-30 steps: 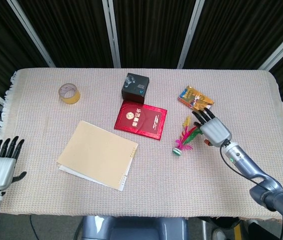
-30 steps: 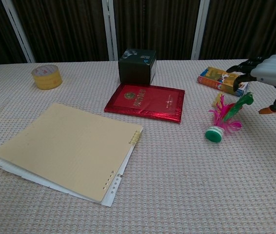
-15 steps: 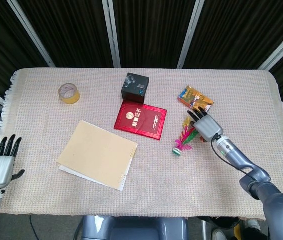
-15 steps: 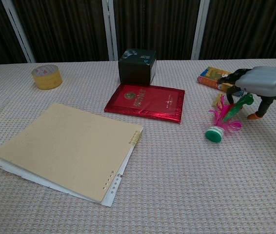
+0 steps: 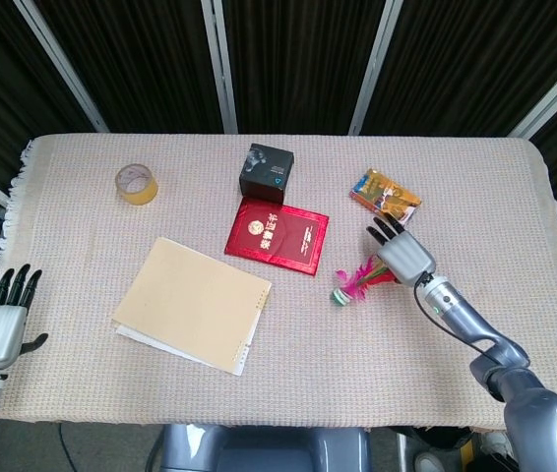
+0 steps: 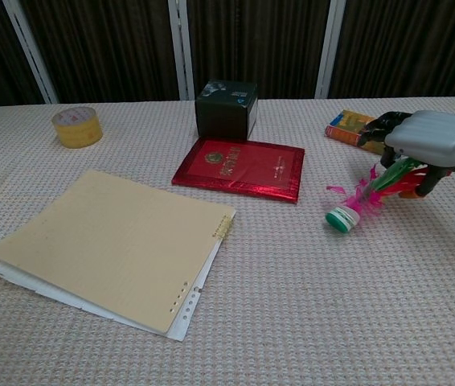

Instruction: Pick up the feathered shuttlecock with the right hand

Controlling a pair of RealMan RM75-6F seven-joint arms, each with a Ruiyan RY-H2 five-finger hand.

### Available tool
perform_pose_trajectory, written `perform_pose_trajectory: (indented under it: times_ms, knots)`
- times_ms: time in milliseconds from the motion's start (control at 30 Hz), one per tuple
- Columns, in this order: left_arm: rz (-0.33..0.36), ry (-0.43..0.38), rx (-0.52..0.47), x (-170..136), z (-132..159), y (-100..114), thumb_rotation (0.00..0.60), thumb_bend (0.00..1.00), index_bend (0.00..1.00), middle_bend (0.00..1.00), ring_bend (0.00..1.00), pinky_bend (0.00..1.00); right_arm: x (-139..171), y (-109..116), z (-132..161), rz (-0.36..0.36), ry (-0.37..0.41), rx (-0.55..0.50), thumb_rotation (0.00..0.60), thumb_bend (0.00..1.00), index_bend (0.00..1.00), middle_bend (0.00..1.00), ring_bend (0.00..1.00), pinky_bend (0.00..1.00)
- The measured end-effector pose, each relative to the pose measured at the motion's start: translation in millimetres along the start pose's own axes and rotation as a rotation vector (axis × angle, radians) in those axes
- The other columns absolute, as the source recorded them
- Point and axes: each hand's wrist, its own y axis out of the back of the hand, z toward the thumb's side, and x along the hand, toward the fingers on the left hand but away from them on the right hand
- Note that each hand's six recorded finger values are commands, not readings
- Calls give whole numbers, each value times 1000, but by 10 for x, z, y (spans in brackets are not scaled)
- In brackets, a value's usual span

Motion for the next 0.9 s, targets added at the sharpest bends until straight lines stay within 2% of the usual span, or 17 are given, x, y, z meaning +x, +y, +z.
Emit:
perform_pose_trajectory:
  times_ms: [200, 333, 433, 633, 900]
  knots:
    - [-32, -17, -22, 8, -15, -34, 578, 52, 0, 0, 0, 0, 100, 36, 114, -51, 5, 33, 600, 200, 805, 136, 0, 0]
    - [-60, -31, -54, 25, -40, -59, 577, 54, 0, 0, 0, 0, 228, 162, 243, -117, 15, 74, 600, 200, 784, 136, 0, 0]
    - [-70, -40, -73, 28, -64, -52, 575, 56, 0, 0, 0, 0, 324, 261, 357, -141, 20, 108, 600, 200, 769, 135, 0, 0]
    - [-70, -50, -102, 12, -106, -3, 577, 56, 0, 0, 0, 0, 529, 554, 531, -171, 6, 176, 600, 200, 760, 135, 0, 0]
    - [-85, -67, -119, 2, -93, -9, 574, 55, 0, 0, 0, 0, 659, 866, 570, -176, -23, 255, 600, 199, 732, 124, 0, 0]
